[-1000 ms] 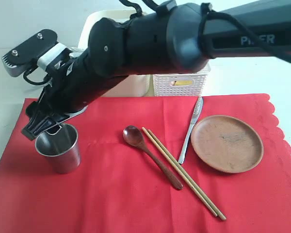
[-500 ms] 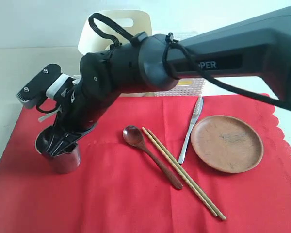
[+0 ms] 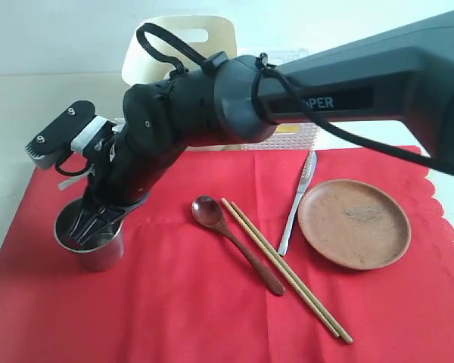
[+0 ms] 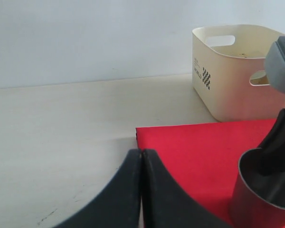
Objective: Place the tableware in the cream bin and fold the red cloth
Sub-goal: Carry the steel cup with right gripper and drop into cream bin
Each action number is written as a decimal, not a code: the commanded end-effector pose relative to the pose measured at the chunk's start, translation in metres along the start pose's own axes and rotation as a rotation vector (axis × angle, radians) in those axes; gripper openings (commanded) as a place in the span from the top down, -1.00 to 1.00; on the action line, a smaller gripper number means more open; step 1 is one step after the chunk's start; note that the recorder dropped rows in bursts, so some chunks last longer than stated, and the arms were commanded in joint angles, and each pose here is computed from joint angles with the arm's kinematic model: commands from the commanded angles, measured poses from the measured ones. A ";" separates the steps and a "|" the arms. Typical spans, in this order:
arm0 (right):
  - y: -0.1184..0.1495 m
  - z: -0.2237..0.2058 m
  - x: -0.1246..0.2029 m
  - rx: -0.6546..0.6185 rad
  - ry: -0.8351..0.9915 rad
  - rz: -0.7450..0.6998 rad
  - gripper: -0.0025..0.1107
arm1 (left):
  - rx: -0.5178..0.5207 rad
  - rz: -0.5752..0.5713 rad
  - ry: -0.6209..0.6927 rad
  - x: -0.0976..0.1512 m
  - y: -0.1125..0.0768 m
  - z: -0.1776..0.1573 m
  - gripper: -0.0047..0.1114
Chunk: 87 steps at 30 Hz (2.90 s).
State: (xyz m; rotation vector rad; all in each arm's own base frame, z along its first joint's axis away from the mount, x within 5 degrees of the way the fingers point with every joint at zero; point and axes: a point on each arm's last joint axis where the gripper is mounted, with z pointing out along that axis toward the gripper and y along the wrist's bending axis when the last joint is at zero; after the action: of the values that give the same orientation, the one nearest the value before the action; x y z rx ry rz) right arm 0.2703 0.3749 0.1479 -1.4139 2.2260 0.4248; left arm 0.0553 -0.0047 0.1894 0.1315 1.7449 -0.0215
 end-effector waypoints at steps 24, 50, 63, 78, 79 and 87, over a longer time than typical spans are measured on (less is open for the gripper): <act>-0.041 -0.132 -0.048 0.173 -0.360 0.030 0.96 | 0.003 0.000 -0.010 -0.001 0.000 0.000 0.88; -0.153 -0.107 -0.019 0.417 -0.546 0.290 0.70 | 0.003 0.000 -0.010 -0.001 0.000 0.000 0.88; -0.150 -0.101 -0.013 0.372 -0.451 0.301 -0.31 | 0.003 0.000 -0.010 -0.001 0.000 0.000 0.88; -0.124 -0.169 -0.014 0.314 -0.321 0.242 0.05 | 0.003 0.000 -0.010 -0.001 0.000 0.000 0.88; -0.123 -0.173 -0.013 0.316 -0.321 0.238 0.13 | 0.003 0.000 -0.010 -0.001 0.000 0.000 0.88; -0.107 -0.192 0.009 0.344 -0.363 0.233 0.70 | 0.003 0.000 -0.010 -0.001 0.000 0.000 0.88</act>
State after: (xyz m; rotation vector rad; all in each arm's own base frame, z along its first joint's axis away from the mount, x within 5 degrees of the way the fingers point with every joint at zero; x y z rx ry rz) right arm 0.3298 0.2374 0.3012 -0.8456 2.0801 0.3367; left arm 0.0553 -0.0047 0.1894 0.1315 1.7449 -0.0215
